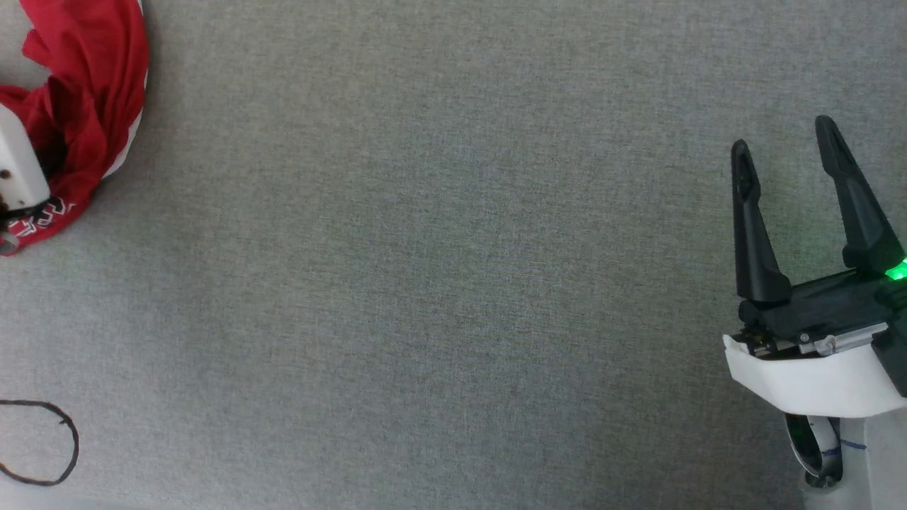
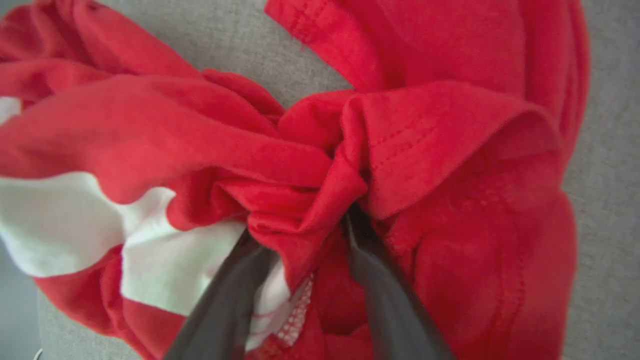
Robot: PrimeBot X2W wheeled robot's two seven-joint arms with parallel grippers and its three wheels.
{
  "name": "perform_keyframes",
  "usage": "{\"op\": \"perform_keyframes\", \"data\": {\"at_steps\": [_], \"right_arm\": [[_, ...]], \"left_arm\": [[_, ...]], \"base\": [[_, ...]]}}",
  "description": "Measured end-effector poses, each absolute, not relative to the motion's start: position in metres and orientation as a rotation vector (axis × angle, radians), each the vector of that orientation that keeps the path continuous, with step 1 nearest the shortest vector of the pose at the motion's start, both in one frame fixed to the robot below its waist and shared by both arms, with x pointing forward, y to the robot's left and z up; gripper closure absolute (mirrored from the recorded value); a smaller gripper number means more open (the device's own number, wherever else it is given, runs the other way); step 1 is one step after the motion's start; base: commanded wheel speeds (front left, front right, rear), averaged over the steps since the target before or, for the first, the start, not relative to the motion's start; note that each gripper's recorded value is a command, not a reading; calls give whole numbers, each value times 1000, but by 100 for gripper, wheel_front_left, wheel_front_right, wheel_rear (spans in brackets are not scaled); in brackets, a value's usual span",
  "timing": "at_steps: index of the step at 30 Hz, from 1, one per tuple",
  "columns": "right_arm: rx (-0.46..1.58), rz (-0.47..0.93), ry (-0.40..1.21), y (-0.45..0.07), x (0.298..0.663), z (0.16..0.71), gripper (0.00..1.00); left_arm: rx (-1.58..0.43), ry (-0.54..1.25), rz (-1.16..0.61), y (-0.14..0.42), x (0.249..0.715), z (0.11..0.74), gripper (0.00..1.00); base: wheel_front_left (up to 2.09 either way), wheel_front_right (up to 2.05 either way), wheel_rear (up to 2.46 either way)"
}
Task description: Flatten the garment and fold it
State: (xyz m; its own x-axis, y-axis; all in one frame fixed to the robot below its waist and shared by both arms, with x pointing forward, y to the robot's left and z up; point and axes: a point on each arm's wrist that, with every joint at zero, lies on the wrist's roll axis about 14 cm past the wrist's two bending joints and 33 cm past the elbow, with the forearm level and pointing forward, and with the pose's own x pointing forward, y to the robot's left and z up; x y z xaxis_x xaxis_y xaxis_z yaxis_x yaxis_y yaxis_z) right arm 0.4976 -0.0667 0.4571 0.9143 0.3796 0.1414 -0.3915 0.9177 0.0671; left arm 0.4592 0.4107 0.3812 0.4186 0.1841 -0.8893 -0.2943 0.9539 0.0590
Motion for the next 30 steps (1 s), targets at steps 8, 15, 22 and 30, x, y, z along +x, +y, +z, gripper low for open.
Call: {"op": "perform_keyframes", "data": {"at_steps": [8,15,22,30], "right_arm": [[89,404,-159,-64,492,476,0],[89,400,-185,-63,476,499,0],[92,391,-238,-65,460,530,0],[104,345,-283,-83,439,557,0]], "left_arm": [[0,1006,299,423,456,411,100],[160,835,226,414,474,470,100],[303,626,107,380,496,554,100],[460,400,-68,310,511,641,100]], "base": [[0,0,0],[0,0,0],[0,0,0],[0,0,0]]}}
